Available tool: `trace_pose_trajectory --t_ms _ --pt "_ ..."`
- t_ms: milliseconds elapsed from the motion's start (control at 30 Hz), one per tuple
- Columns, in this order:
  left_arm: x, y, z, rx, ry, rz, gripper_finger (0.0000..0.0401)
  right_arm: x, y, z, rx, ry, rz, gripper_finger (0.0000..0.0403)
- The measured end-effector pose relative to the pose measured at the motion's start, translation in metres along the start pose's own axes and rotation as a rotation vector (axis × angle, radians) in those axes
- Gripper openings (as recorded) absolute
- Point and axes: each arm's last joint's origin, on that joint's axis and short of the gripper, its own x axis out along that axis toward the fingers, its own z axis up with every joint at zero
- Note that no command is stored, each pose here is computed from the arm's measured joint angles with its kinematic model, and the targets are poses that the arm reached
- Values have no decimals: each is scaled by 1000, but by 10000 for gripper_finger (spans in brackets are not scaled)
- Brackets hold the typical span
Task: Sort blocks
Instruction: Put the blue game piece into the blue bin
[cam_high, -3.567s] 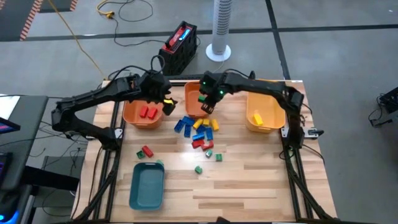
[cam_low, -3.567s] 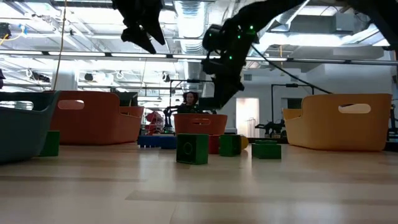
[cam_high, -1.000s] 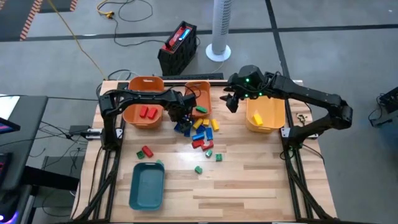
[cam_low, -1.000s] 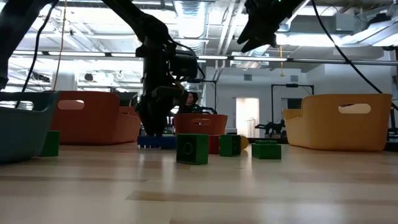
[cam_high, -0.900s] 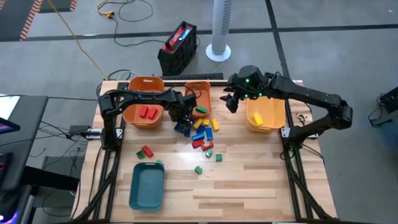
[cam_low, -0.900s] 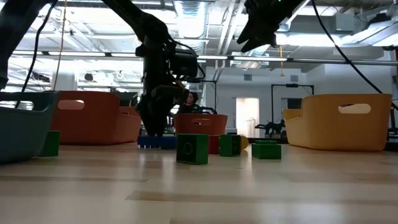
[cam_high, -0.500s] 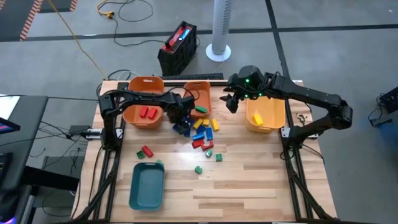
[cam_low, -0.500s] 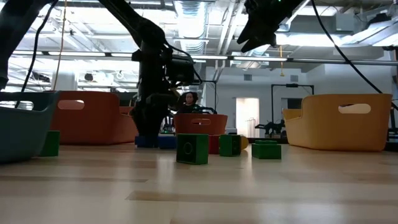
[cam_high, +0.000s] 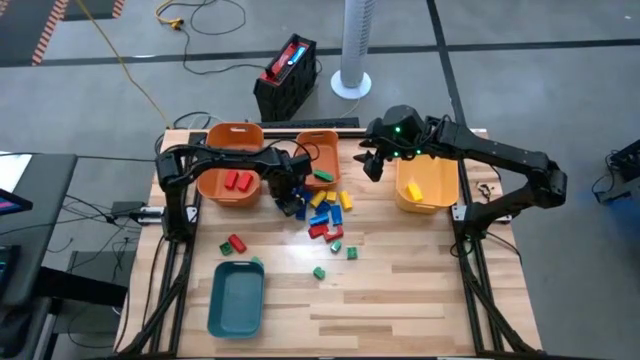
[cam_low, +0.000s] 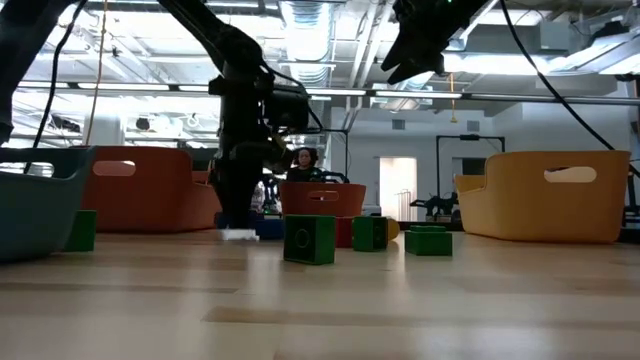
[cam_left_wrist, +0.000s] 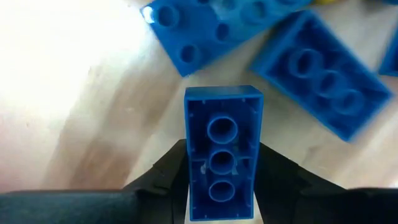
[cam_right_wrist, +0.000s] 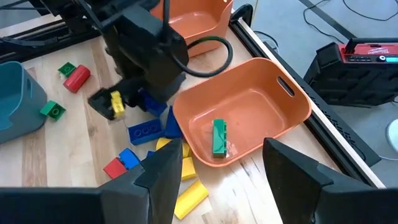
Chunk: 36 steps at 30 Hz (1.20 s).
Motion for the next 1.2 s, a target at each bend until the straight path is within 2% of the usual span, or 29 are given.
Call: trace_pose_trajectory --t_ms 167,333,467,600,700,867,1000,1100,1200 --pt "-33 1 -8 -30 -71 -19 128 0 -4 0 -7 0 -11 233" --pt "-96 -3 -27 -45 -238 -68 128 0 -7 1 -21 -2 -20 233" --pt "-150 -18 -58 -22 -374 -240 128 -1 -14 2 -39 -17 -39 233" --pt "-176 -45 -101 -35 -325 -336 128 -2 -28 5 -40 -46 -79 233" --pt "-184 -74 -134 -21 -233 -387 128 -3 -40 6 -19 -50 -112 233" --pt "-187 -129 -175 -2 -128 -507 128 -6 -55 7 11 -74 -158 233" --pt "-175 -160 -204 -16 -47 -474 128 -8 -62 13 13 -134 -180 233" --pt "-157 -171 -223 -67 -20 -416 128 -8 -62 17 8 -174 -180 233" --pt "-134 -178 -237 -118 -2 -413 128 -8 -60 19 1 -196 -172 233"
